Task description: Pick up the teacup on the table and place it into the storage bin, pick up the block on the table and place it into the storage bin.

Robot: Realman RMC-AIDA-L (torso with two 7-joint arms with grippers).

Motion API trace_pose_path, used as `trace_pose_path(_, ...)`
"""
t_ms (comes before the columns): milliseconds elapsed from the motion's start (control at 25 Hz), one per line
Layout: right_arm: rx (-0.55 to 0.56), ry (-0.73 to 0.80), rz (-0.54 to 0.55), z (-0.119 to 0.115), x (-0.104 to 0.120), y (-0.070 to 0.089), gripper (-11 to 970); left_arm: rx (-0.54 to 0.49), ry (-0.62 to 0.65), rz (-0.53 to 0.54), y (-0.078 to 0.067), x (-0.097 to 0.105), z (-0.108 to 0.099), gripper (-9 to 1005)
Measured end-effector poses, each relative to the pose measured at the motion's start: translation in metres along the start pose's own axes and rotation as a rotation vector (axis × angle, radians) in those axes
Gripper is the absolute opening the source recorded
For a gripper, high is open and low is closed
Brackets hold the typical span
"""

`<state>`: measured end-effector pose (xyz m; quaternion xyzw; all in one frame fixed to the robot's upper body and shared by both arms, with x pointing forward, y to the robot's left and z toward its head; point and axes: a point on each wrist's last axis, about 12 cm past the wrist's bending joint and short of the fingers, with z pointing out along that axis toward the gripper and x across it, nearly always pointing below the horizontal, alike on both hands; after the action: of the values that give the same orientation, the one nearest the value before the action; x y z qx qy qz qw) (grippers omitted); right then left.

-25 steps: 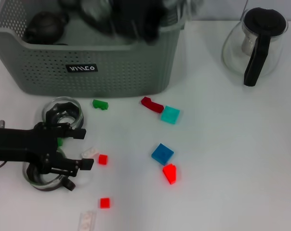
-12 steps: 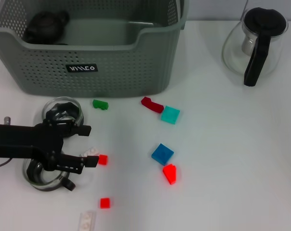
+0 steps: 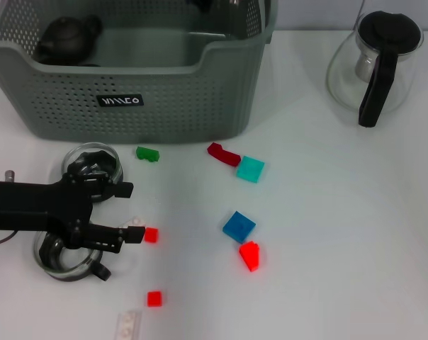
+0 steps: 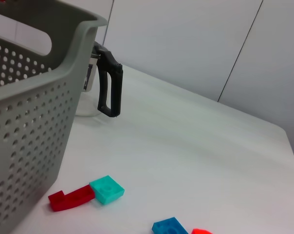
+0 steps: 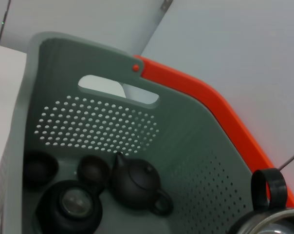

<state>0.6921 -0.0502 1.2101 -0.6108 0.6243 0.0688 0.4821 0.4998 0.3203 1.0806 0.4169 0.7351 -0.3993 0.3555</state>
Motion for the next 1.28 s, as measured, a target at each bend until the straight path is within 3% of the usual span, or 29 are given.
trace_pose_path(400,-0.014,0.029,0.006,0.006,0.018,0.011,57,0.003,-0.002,0.003,0.0,0.0,0.001,903)
trace_pose_path(1200,-0.014,0.037,0.024,0.006,0.021,0.013,57,-0.005,0.004,-0.001,0.0,0.001,0.001,903)
trace_pose_path(1280,-0.013,0.036,0.025,0.006,0.021,0.012,92,-0.006,0.005,-0.001,0.0,0.001,0.001,903)
